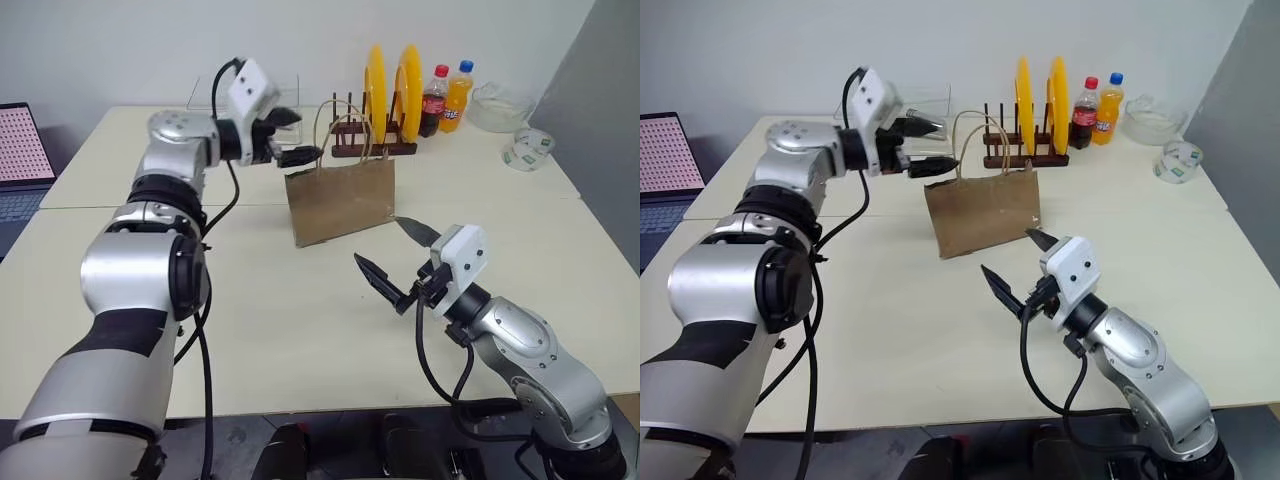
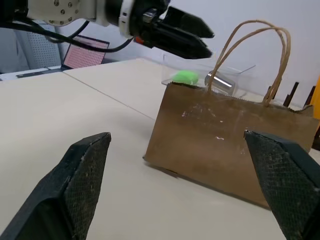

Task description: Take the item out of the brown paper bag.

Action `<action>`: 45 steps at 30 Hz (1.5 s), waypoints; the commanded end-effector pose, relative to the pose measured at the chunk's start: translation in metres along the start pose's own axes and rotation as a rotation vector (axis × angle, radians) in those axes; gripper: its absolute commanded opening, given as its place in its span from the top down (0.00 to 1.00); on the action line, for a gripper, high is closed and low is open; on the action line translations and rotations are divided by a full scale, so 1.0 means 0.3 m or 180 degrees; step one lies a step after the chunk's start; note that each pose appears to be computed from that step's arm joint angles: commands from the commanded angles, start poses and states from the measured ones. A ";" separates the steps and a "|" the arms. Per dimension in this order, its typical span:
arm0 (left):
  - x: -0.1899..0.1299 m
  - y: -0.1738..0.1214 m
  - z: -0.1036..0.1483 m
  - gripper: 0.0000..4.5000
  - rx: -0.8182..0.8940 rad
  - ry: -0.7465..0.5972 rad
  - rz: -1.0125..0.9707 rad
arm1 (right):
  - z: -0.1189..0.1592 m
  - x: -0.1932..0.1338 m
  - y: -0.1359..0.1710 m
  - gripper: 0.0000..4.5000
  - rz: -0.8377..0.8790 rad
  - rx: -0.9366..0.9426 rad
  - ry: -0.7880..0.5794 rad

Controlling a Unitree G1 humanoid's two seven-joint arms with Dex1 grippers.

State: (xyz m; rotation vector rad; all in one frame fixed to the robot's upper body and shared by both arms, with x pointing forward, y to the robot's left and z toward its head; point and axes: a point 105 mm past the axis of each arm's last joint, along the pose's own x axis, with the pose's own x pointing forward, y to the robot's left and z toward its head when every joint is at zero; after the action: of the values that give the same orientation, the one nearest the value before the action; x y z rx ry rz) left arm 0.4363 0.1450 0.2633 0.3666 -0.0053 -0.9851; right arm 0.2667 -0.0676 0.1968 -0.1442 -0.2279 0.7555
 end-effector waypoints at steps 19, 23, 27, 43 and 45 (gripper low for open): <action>-0.146 -0.455 -0.219 0.04 -0.0586 -0.0412 0.0462 | 0.100 -0.015 -0.064 0.85 0.0220 -0.0198 -0.0180; -0.102 -0.524 -0.256 0.04 -0.0717 -0.0329 0.0242 | 0.103 -0.015 -0.061 0.99 0.0235 -0.0202 -0.0175; -0.053 -0.540 -0.304 0.04 -0.0751 -0.0229 0.0197 | 0.102 -0.013 -0.058 0.99 0.0239 -0.0273 -0.0118; 0.084 -0.418 -0.392 0.04 -0.0515 -0.0101 0.0639 | 0.059 -0.066 0.031 0.99 0.0533 -0.0347 0.0316; 0.091 -0.380 -0.399 0.04 -0.0472 -0.0082 0.0681 | 0.054 -0.072 0.035 0.99 0.0548 -0.0367 0.0363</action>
State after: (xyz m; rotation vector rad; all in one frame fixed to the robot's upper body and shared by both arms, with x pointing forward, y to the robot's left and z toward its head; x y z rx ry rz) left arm 0.3726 0.0991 0.0997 0.1889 0.0582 -0.7840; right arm 0.2503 -0.0796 0.2002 -0.3029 -0.1168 0.8660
